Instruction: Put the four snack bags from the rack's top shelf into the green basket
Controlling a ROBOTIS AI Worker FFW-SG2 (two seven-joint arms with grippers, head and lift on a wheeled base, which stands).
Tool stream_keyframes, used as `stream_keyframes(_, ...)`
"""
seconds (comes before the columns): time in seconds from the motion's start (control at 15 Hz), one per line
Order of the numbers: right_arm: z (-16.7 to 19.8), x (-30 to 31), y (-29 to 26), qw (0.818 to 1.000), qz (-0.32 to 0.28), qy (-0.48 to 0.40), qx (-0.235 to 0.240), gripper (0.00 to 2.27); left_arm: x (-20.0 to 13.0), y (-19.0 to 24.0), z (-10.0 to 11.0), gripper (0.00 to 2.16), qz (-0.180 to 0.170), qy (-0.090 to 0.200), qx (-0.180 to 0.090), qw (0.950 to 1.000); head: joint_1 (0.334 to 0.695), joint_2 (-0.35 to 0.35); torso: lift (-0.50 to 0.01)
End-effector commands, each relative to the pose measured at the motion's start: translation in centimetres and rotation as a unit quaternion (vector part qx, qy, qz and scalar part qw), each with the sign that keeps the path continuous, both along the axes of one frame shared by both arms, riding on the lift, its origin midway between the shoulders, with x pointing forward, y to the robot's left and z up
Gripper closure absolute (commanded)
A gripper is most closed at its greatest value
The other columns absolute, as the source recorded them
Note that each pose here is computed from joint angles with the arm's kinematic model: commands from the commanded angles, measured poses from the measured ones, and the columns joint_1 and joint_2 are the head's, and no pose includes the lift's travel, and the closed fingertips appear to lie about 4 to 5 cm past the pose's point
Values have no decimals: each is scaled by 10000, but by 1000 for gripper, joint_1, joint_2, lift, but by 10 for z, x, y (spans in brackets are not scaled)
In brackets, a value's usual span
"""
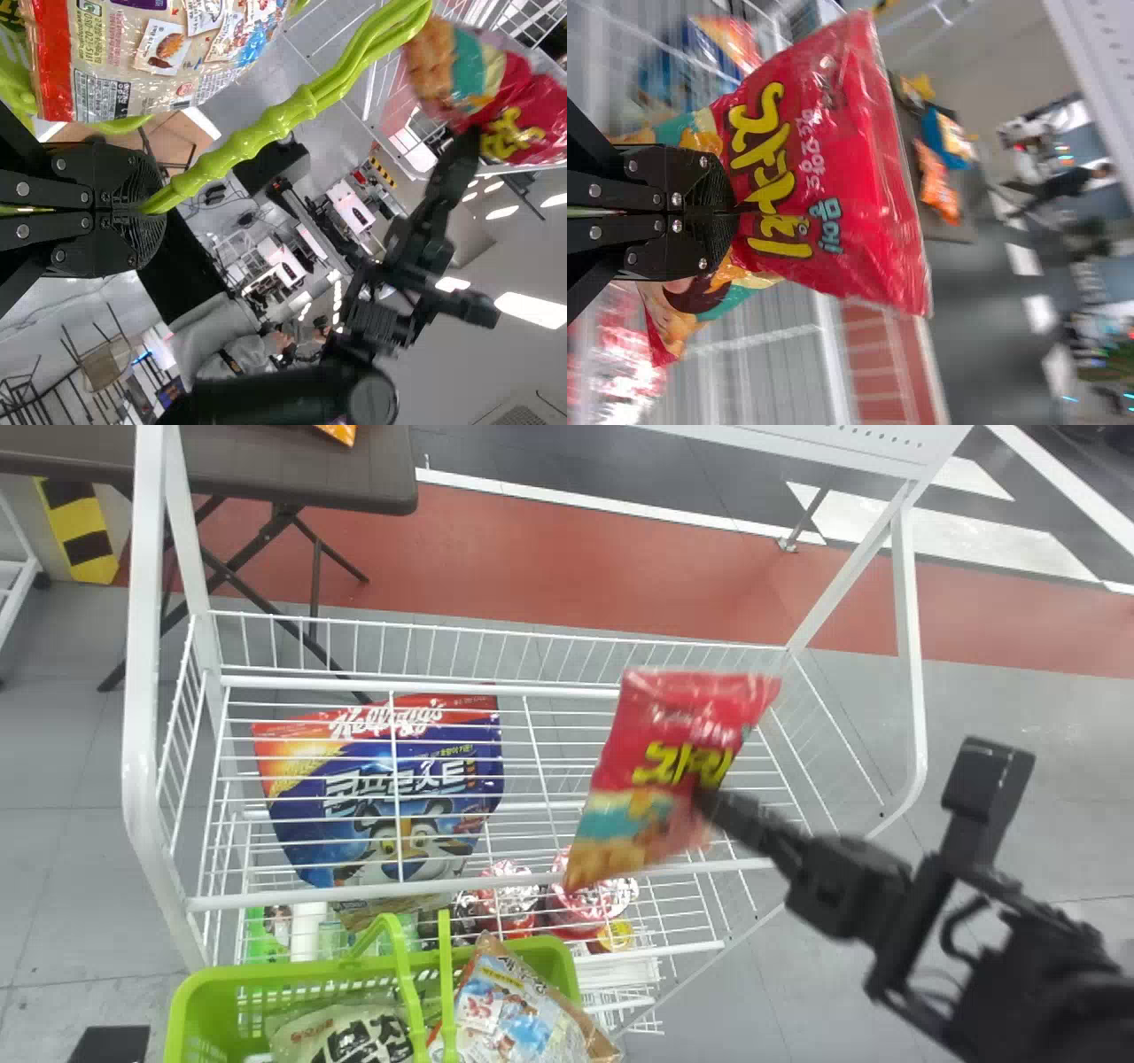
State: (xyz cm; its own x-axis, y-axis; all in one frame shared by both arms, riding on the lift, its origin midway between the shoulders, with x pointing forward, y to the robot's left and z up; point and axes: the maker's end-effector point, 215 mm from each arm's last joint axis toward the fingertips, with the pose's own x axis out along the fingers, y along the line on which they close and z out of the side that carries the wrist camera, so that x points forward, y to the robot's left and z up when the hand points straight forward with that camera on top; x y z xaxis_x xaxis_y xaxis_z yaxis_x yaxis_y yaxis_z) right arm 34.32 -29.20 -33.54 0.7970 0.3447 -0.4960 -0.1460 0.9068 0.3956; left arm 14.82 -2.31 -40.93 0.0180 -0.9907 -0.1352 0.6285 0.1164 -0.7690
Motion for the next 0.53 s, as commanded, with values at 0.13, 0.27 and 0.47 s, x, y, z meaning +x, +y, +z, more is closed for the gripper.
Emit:
stream_keyframes(0.13, 25, -66, 18, 9956, 323, 555, 687, 2243, 0, -1, 1, 1760, 2, -9, -5, 10000, 695, -350, 0)
stream_keyframes(0.27, 33, -68, 22, 9950, 418, 470, 770, 2243, 0, -2, 1, 1760, 5, -11, -7, 10000, 695, -350, 0)
stream_keyframes(0.47, 21, -74, 29, 9920, 520, 645, 950, 2243, -1, -5, 0, 1760, -10, -26, 7, 10000, 695, -350, 0)
